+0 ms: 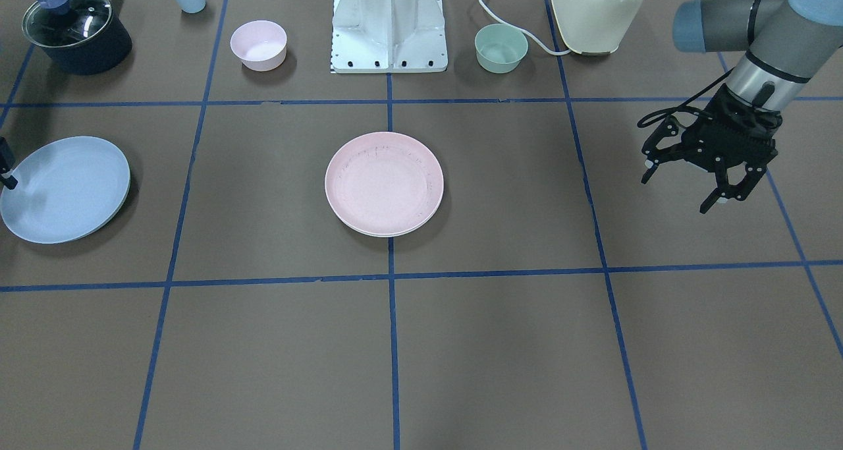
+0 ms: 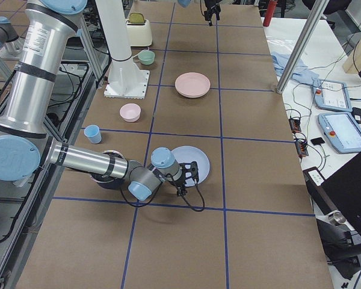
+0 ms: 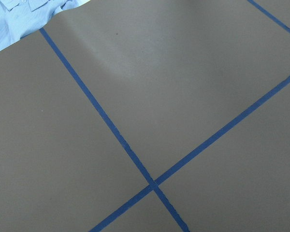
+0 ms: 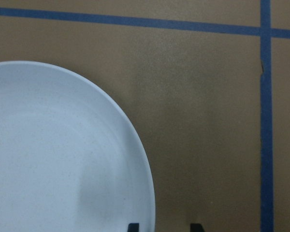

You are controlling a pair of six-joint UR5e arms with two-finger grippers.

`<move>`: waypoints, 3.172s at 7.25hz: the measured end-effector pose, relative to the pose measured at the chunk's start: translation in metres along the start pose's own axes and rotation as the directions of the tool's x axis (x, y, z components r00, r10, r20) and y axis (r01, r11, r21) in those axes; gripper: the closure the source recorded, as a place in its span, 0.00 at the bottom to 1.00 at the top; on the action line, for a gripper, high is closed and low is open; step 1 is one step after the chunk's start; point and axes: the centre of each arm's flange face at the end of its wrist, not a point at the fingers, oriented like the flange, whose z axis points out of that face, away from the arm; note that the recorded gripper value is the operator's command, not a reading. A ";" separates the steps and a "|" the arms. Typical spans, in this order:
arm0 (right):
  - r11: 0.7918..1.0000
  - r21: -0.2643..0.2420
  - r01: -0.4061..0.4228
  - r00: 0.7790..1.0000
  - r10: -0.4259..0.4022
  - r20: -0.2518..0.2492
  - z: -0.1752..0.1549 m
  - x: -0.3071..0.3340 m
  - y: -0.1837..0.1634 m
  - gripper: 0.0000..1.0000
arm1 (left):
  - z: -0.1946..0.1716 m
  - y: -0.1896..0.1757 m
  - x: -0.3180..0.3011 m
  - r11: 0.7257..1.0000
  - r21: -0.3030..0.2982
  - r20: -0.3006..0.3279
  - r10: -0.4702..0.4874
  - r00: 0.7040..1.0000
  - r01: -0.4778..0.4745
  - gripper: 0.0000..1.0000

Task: Stack three plates with pink and blue
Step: 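Grasp the rim of the light blue plate with the right gripper, then lift the light blue plate and carry it over the pink plate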

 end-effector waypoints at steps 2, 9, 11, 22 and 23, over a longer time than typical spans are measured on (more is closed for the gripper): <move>1.000 -0.014 0.009 1.000 -0.009 0.003 0.005 -0.003 0.003 1.00 | 0.000 0.000 0.000 1.000 0.002 0.000 -0.002 1.000 0.002 0.00; 0.997 0.073 -0.020 0.986 0.007 0.166 -0.004 -0.113 -0.127 1.00 | 0.001 0.002 -0.002 1.000 0.002 0.003 -0.008 1.000 0.008 0.00; 0.987 0.104 -0.122 0.957 0.089 0.277 -0.016 -0.190 -0.183 1.00 | 0.002 0.005 -0.004 1.000 -0.002 0.005 -0.015 1.000 0.015 0.00; 0.974 0.046 -0.222 0.940 0.202 0.274 -0.010 -0.553 -0.081 0.01 | 0.007 0.003 -0.001 0.998 -0.007 -0.001 -0.060 0.998 0.060 0.00; 0.974 0.062 -0.220 0.943 0.196 0.269 -0.008 -0.560 -0.077 0.01 | 0.008 0.003 -0.001 0.998 -0.008 -0.002 -0.062 0.998 0.062 0.00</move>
